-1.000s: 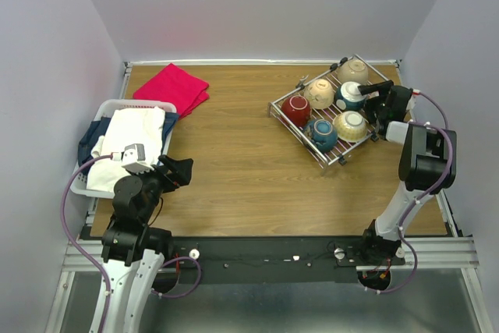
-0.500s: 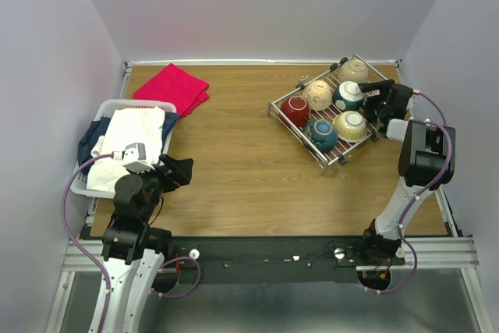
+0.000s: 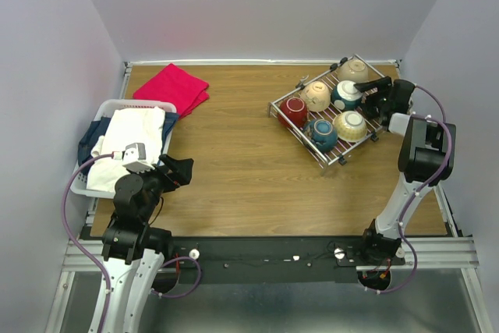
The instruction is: Unload the bowls from the dish rack
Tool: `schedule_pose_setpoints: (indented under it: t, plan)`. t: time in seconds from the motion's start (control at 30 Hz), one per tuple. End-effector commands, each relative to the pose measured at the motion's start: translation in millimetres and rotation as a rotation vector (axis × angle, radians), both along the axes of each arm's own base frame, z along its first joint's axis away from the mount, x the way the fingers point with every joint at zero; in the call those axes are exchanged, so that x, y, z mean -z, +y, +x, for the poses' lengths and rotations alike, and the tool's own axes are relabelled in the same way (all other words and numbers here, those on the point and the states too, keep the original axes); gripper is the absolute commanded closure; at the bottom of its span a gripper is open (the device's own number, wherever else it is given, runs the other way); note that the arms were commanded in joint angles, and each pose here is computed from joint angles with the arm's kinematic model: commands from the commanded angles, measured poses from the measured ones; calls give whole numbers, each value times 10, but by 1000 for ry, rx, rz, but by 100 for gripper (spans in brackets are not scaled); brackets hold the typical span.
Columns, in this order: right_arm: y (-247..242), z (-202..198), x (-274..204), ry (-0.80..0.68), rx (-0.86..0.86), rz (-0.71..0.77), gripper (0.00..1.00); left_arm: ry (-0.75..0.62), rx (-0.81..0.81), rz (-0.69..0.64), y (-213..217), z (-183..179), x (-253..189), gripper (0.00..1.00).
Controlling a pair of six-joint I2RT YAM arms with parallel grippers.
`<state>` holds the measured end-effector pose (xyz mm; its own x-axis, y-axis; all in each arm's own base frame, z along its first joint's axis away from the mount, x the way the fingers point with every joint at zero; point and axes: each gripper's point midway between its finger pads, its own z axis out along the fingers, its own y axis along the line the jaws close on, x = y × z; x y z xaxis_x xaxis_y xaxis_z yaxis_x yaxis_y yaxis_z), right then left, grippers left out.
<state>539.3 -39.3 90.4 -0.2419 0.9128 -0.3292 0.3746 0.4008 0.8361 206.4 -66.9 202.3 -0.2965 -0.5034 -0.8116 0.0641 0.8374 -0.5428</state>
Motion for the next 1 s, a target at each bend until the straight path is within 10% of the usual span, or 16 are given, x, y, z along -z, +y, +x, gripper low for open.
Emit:
schedule_pose_setpoints:
  t: [0.0, 0.43, 0.97]
  plan:
    - [143, -87, 247, 67, -78, 14, 19, -18, -3, 2, 8, -6, -66, 1]
    - [142, -18, -386, -78, -131, -81, 59, -28, 1, -1, 1, -12, -85, 1]
    - [111, -69, -713, -143, -188, -237, 68, -34, 9, -2, -11, -16, -91, 1]
